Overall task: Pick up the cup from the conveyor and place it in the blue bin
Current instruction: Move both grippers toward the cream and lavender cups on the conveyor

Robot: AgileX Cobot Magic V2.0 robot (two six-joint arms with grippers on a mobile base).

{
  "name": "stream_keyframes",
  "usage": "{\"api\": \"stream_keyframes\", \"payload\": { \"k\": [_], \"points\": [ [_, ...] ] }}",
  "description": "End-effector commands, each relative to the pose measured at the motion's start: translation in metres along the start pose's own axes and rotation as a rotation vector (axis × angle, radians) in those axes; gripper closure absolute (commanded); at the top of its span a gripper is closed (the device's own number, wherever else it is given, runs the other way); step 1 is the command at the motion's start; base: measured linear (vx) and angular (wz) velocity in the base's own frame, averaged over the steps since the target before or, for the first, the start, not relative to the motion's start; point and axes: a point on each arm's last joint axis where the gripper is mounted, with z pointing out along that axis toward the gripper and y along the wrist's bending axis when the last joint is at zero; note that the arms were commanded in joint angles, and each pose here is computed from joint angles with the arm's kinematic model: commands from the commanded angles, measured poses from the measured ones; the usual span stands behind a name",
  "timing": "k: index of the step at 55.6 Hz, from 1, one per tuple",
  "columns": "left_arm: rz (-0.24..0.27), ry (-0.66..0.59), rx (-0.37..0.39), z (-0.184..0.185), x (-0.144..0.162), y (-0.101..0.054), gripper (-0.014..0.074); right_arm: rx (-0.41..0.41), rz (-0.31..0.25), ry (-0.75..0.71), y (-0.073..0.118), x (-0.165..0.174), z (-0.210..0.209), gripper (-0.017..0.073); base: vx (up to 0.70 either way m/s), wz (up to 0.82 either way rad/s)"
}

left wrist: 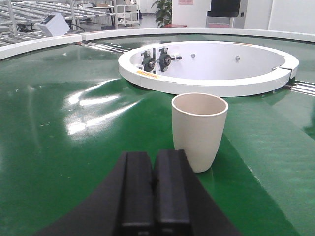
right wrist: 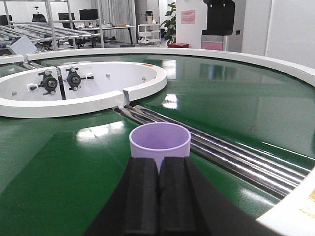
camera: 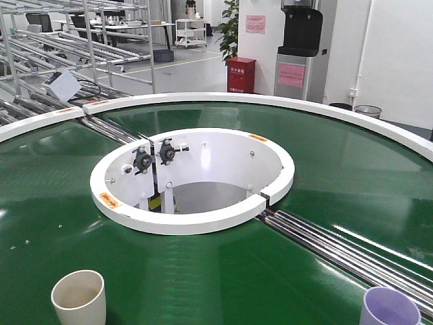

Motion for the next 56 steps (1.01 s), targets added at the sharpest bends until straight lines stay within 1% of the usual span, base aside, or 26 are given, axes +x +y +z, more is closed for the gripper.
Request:
{"api": "stream_keyframes", "payload": {
  "k": [1,30,37,45,56],
  "points": [
    [-0.006,-0.085,0.014,-0.001,-0.004,-0.001,0.0591,-0.010,-0.021,-0.076,0.001,-0.002,0.000,0.0568,0.00,0.00],
    [-0.005,-0.086,0.014,-0.001,-0.004,-0.001,0.0591,-0.010,-0.021,-0.076,0.001,-0.002,0.000,0.0568,0.00,0.00],
    [-0.004,-0.122,0.016,-0.001,-0.008,-0.001,0.0591,-0.010,-0.021,-0.076,0.001,-0.002,0.000,0.0568,0.00,0.00],
    [-0.004,-0.136,0.017,-0.002,-0.009,-0.001,0.0591,-0.010,-0.021,-0.076,0.001,-0.002,0.000,0.0568,0.00,0.00],
    [-0.005,-0.228,0.022,-0.003,-0.017,-0.001,0.0591,-0.011,-0.021,-0.090,0.001,-0.003,0.000,0.0568,0.00,0.00]
  ]
}}
